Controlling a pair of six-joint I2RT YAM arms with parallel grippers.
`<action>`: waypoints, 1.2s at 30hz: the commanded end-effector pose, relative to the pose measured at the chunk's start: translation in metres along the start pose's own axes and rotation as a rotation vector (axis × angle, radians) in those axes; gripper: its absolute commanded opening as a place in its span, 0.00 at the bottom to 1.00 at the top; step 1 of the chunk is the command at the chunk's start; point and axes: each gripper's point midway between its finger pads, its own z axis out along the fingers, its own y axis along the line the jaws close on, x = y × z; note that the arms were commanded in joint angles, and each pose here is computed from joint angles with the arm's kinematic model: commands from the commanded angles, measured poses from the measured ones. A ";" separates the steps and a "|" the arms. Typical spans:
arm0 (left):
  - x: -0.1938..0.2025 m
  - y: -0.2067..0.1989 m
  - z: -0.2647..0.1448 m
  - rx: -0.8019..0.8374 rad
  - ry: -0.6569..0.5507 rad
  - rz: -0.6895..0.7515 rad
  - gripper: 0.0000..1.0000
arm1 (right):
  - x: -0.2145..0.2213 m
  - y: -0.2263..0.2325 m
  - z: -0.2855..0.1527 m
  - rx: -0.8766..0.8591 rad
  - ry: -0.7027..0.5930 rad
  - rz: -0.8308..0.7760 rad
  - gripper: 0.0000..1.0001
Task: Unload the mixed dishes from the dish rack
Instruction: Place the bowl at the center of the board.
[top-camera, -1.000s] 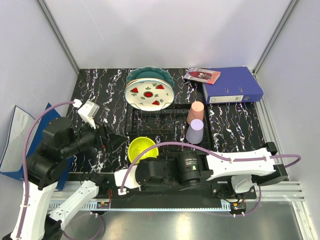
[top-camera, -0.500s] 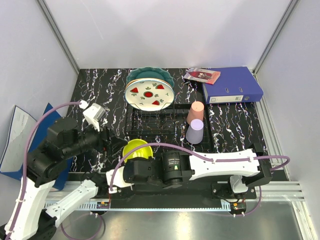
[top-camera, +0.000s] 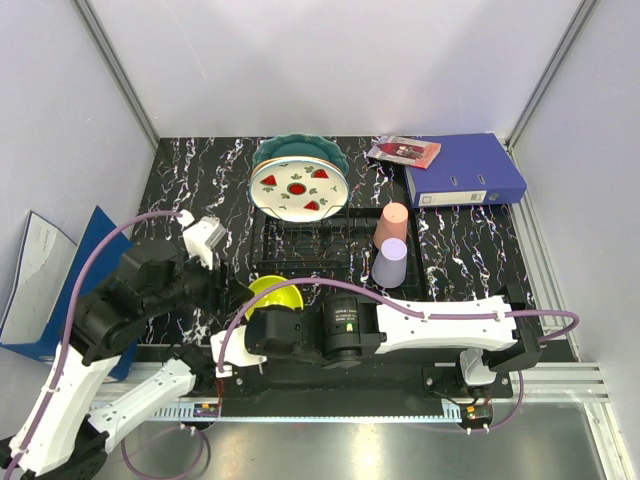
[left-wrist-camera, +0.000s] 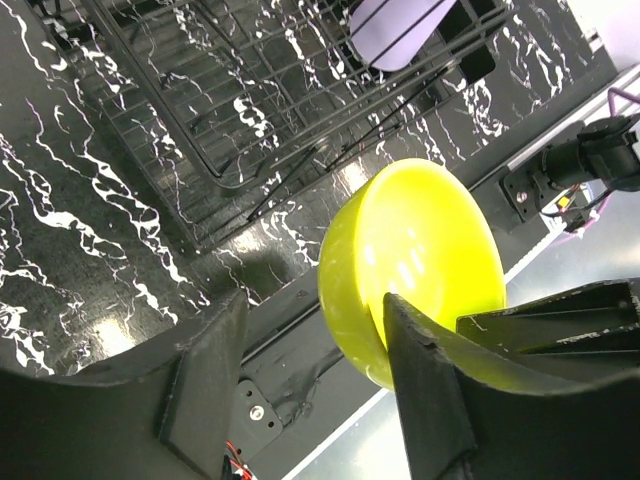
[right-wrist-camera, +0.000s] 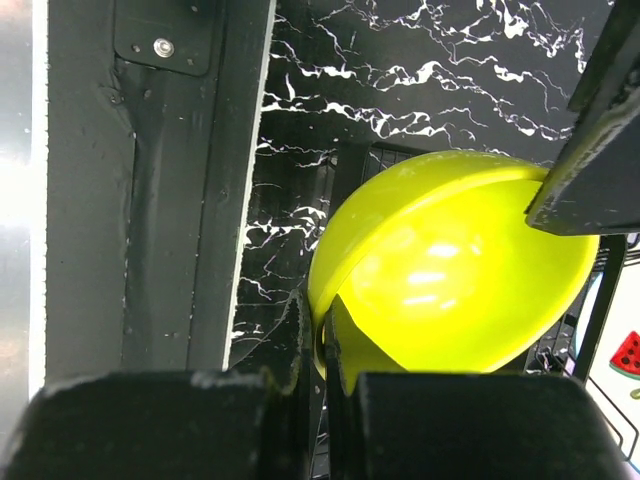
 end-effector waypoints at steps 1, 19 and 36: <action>0.000 0.008 0.006 -0.036 0.003 0.019 0.53 | -0.022 -0.016 -0.010 0.046 -0.099 0.017 0.00; 0.013 0.007 0.024 -0.028 0.078 0.022 0.14 | -0.026 -0.019 -0.009 0.062 -0.139 -0.002 0.00; -0.004 0.010 0.013 -0.069 0.002 0.015 0.00 | -0.016 -0.026 -0.015 0.107 -0.135 0.040 0.00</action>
